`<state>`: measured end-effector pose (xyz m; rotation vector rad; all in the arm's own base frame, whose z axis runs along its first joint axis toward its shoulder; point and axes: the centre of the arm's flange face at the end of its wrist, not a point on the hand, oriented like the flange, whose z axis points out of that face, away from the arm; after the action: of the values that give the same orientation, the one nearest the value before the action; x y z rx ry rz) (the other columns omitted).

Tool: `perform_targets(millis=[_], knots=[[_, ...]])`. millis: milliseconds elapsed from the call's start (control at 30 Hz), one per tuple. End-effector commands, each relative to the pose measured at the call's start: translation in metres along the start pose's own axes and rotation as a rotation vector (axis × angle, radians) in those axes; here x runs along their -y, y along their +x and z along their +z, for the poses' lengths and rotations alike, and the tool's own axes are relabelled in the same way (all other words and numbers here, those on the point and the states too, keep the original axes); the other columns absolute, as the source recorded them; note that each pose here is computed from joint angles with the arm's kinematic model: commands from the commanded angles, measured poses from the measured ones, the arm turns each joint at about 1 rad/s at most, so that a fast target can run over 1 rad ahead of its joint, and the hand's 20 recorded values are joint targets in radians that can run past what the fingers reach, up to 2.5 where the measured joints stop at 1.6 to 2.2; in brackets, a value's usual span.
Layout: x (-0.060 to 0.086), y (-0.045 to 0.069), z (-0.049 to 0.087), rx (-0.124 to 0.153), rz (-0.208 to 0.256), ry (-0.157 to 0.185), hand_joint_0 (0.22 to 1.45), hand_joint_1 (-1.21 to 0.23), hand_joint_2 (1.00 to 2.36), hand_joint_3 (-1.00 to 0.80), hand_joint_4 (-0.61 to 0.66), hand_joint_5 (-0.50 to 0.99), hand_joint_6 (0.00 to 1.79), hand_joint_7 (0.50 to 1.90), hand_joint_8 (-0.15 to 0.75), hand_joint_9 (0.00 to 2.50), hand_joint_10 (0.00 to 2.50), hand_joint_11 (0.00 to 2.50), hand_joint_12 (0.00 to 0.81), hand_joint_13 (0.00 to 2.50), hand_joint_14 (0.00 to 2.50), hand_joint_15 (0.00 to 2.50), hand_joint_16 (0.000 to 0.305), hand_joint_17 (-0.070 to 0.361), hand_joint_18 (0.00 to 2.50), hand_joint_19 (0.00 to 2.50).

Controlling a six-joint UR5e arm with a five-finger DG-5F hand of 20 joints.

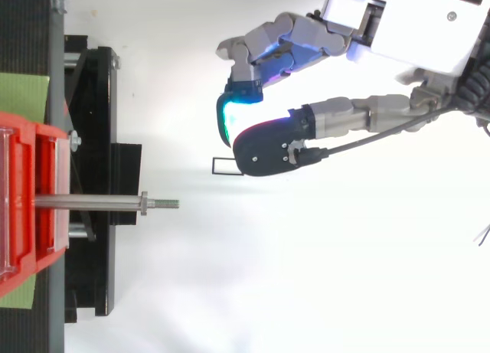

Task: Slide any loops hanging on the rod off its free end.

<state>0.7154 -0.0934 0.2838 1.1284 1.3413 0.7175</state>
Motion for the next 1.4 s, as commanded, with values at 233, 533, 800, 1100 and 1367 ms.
perform_targets(millis=[233, 533, 800, 1100, 1367], knots=[[0.0002, 0.0004, -0.0001, -0.001, -0.001, 0.002, 0.54, -0.66, 1.02, -0.08, 0.18, -0.14, 0.89, 1.20, 0.277, 0.67, 0.01, 0.39, 0.364, 0.31, 0.00, 0.13, 0.053, 0.119, 0.33, 0.29], [0.0002, 0.0004, -0.0001, -0.001, -0.001, 0.002, 0.54, -0.67, 1.01, -0.05, 0.12, -0.13, 0.92, 1.07, 0.306, 0.70, 0.01, 0.40, 0.404, 0.34, 0.00, 0.13, 0.062, 0.139, 0.39, 0.28], [0.0006, -0.0006, 0.0000, 0.000, -0.001, 0.003, 0.53, -0.52, 1.01, -0.38, 0.15, -0.14, 0.89, 1.03, 0.275, 0.68, 0.02, 0.40, 0.369, 0.29, 0.00, 0.13, 0.054, 0.121, 0.32, 0.31], [0.0002, 0.0004, -0.0001, -0.001, -0.001, 0.002, 0.56, -0.54, 1.02, -0.29, 0.16, -0.14, 0.89, 1.08, 0.273, 0.69, 0.01, 0.40, 0.361, 0.30, 0.01, 0.13, 0.052, 0.118, 0.33, 0.30], [0.0001, 0.0004, 0.0000, -0.001, 0.000, 0.001, 0.54, -0.67, 1.02, -0.01, 0.08, -0.12, 0.91, 1.09, 0.292, 0.71, 0.02, 0.39, 0.397, 0.34, 0.00, 0.13, 0.060, 0.136, 0.39, 0.28]])
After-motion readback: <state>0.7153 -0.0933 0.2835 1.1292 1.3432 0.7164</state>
